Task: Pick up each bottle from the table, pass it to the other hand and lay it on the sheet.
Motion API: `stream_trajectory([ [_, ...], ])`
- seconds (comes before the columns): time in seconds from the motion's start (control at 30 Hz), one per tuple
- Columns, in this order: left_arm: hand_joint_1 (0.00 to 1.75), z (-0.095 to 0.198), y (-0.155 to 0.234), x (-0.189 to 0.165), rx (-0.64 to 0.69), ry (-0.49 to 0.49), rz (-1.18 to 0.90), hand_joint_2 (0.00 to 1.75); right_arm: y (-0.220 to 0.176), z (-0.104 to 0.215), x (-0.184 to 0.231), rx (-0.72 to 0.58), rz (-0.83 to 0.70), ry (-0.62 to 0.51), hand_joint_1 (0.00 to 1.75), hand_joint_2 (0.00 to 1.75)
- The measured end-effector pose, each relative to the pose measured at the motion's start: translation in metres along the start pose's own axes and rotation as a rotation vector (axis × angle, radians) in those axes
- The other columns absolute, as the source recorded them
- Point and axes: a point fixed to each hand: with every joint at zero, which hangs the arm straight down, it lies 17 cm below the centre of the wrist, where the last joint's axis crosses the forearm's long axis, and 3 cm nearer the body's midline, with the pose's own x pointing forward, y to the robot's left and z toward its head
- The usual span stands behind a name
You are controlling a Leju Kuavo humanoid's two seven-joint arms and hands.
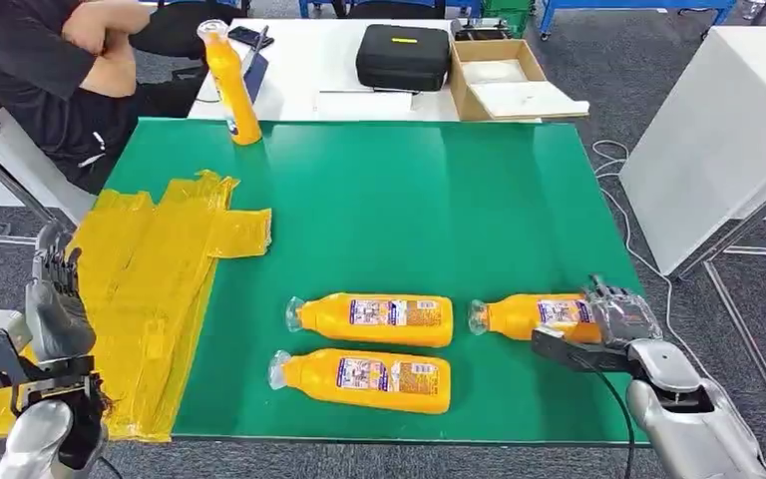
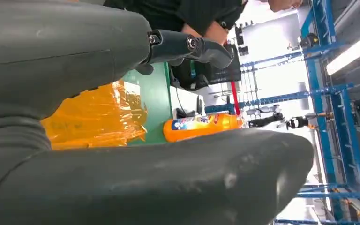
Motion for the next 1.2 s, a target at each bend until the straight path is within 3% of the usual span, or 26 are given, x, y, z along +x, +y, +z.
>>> stream_trajectory([
  [0.93, 0.00, -0.021, -0.008, 0.011, 0.006, -0.029, 0.043, 0.00, 0.002, -0.001, 0.001, 0.021, -0.045, 0.019, 1.75, 1.75],
  [1.07, 0.00, -0.017, -0.013, 0.004, -0.022, 0.015, 0.086, 0.00, -0.003, -0.001, 0.011, -0.028, -0.111, -0.018, 1.75, 1.75],
  [1.2, 0.00, 0.006, -0.014, -0.012, -0.050, 0.075, 0.089, 0.00, -0.013, 0.015, 0.026, -0.047, -0.176, -0.063, 1.75, 1.75],
])
